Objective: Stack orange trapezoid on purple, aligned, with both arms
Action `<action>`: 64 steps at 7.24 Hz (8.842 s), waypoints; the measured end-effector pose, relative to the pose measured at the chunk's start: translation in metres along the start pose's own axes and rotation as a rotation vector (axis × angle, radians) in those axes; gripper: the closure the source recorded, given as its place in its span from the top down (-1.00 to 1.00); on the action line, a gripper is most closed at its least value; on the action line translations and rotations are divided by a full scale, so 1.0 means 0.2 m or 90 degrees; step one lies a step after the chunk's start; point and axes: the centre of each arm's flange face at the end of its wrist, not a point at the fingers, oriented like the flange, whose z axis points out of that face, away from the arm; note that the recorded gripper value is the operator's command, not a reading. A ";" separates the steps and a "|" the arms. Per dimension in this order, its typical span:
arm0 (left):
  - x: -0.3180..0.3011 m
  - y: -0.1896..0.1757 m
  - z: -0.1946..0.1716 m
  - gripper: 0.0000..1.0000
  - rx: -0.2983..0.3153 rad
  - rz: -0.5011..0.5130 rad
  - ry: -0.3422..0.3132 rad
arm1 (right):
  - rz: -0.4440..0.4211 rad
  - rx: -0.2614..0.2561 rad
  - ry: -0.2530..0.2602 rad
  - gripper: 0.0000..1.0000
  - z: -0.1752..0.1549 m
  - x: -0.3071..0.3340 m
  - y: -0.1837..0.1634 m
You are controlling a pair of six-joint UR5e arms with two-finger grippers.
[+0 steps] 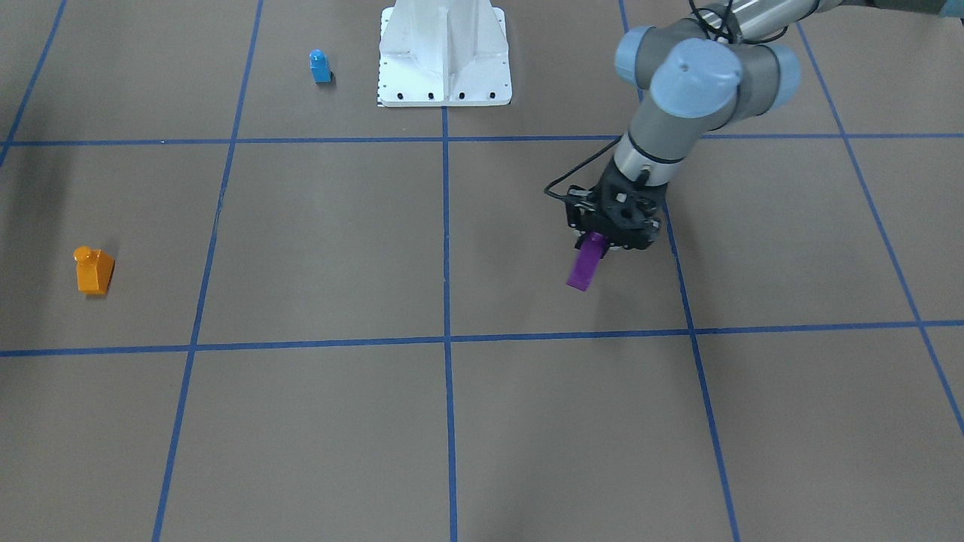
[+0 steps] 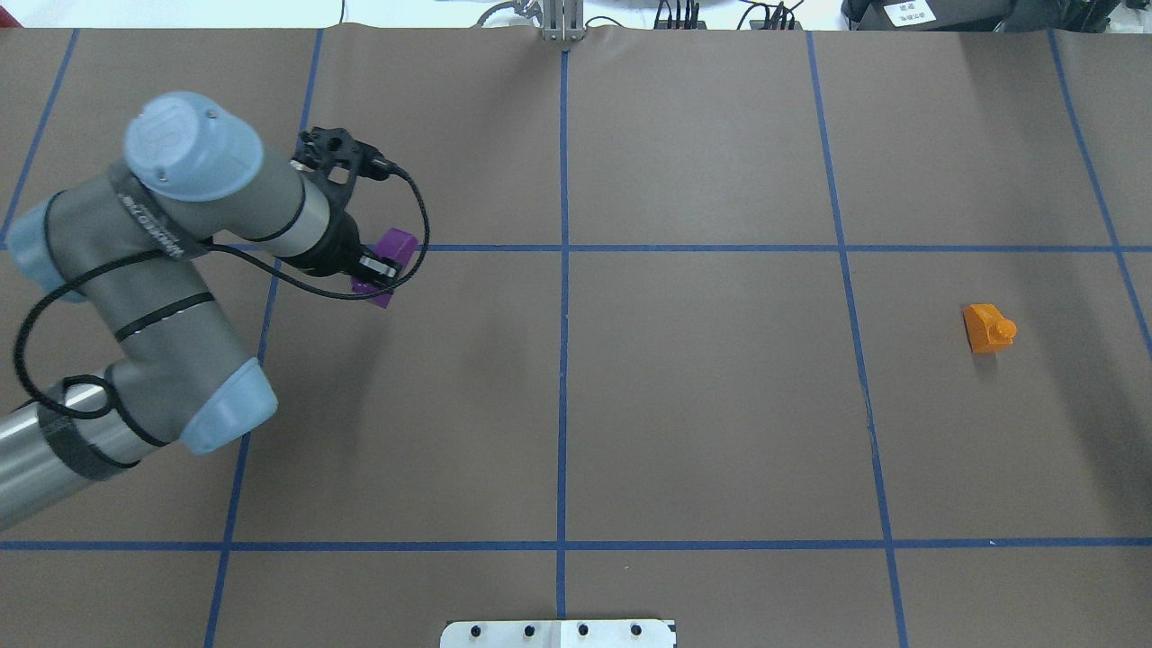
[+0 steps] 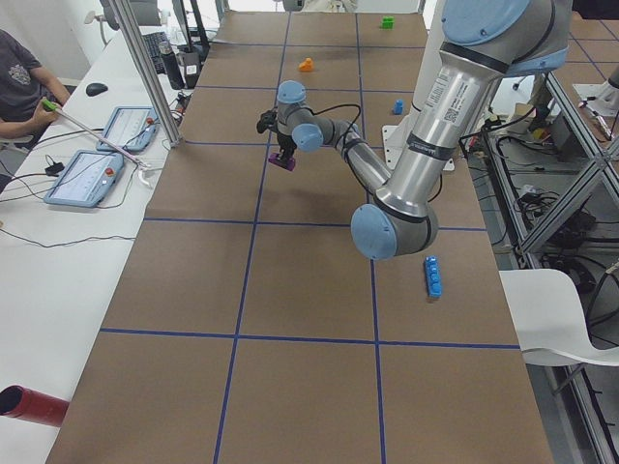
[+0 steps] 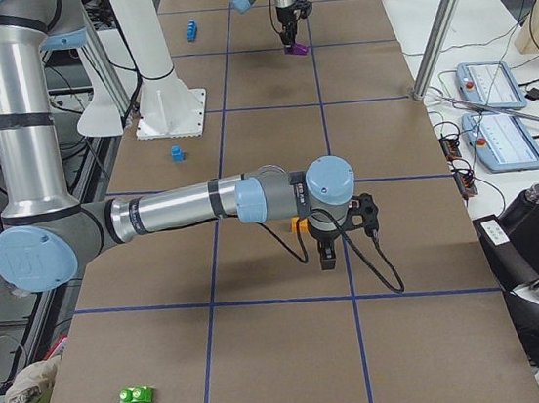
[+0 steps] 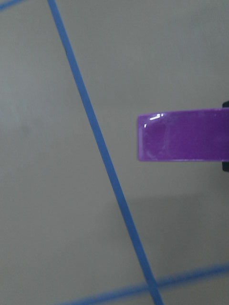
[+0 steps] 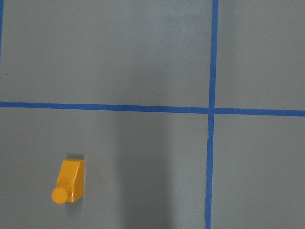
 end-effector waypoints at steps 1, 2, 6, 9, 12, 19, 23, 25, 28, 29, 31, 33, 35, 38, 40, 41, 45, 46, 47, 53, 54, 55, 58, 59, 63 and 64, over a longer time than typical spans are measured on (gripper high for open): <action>0.24 -0.20 0.09 -1.00 -0.002 0.030 0.002 | -0.002 0.002 -0.001 1.00 0.00 0.00 0.00; 0.45 -0.34 0.20 -1.00 -0.009 0.052 -0.003 | -0.003 0.003 -0.002 1.00 0.00 0.00 0.00; 0.69 -0.45 0.41 -1.00 -0.031 0.111 -0.031 | -0.003 0.003 -0.004 1.00 0.00 0.00 0.00; 0.71 -0.41 0.49 0.82 -0.049 0.119 -0.038 | -0.001 0.001 -0.006 1.00 0.01 0.00 0.00; 0.72 -0.41 0.51 1.00 -0.054 0.112 -0.039 | -0.001 0.001 -0.012 1.00 0.01 0.00 -0.01; 0.43 -0.59 -0.34 1.00 -0.058 0.017 -0.121 | 0.045 0.052 0.022 1.00 0.45 -0.62 0.00; 0.15 -0.36 -0.56 1.00 -0.049 -0.009 -0.128 | 0.053 0.051 0.037 1.00 0.83 -0.84 0.22; 0.13 -0.35 -0.56 1.00 -0.050 -0.008 -0.130 | 0.039 0.036 0.060 1.00 0.99 -0.90 0.25; 0.11 -0.33 -0.55 1.00 -0.053 -0.009 -0.132 | 0.026 0.024 0.071 0.95 1.11 -0.93 0.23; 0.12 -0.33 -0.54 1.00 -0.054 -0.008 -0.131 | 0.026 0.021 0.074 0.82 1.13 -0.92 0.22; 0.13 -0.32 -0.53 1.00 -0.057 -0.007 -0.131 | 0.031 0.013 0.082 0.33 1.17 -0.89 0.22; 0.13 -0.32 -0.53 1.00 -0.057 -0.007 -0.131 | 0.032 0.010 0.084 -0.87 1.18 -0.88 0.21; 0.13 -0.32 -0.53 1.00 -0.057 -0.007 -0.131 | 0.025 0.007 0.078 -1.00 1.18 -0.90 0.20; 0.11 -0.32 -0.54 1.00 -0.056 -0.011 -0.133 | 0.054 -0.005 0.001 -1.00 0.94 -0.96 0.08; 0.02 -0.30 -0.54 1.00 -0.058 -0.016 -0.141 | 0.083 -0.002 -0.034 -1.00 0.67 -1.20 -0.12; -0.08 -0.28 -0.56 1.00 -0.059 -0.012 -0.148 | 0.092 -0.002 -0.038 -1.00 0.57 -1.43 -0.25; -0.98 -0.06 -0.72 1.00 -0.118 0.023 -0.158 | 0.254 -0.019 -0.017 -1.00 0.56 -2.82 -0.60; -1.24 0.03 -0.78 1.00 -0.132 0.025 -0.168 | 0.319 -0.021 -0.014 -1.00 0.58 -3.07 -0.60; -1.48 0.13 -0.83 1.00 -0.144 0.022 -0.179 | 0.394 -0.021 -0.008 -1.00 0.63 -3.27 -0.56; -2.00 0.34 -0.87 1.00 -0.188 0.022 -0.193 | 0.588 0.005 0.055 -1.00 1.05 -3.75 -0.23; -2.00 0.34 -0.87 1.00 -0.188 0.022 -0.193 | 0.587 0.010 0.062 -1.00 1.08 -3.77 -0.22; -2.01 0.34 -0.87 1.00 -0.189 0.021 -0.193 | 0.587 0.014 0.070 -1.00 1.12 -3.80 -0.22; -2.01 0.35 -0.86 1.00 -0.191 0.021 -0.192 | 0.582 0.019 0.079 -1.00 1.17 -3.82 -0.23; -2.01 0.35 -0.85 1.00 -0.192 0.020 -0.192 | 0.581 0.019 0.080 -1.00 1.19 -3.82 -0.23; -2.02 0.35 -0.85 1.00 -0.192 0.020 -0.192 | 0.577 0.019 0.081 -1.00 1.24 -3.82 -0.22; -2.02 0.35 -0.85 1.00 -0.192 0.020 -0.192 | 0.577 0.018 0.082 -1.00 1.24 -3.82 -0.21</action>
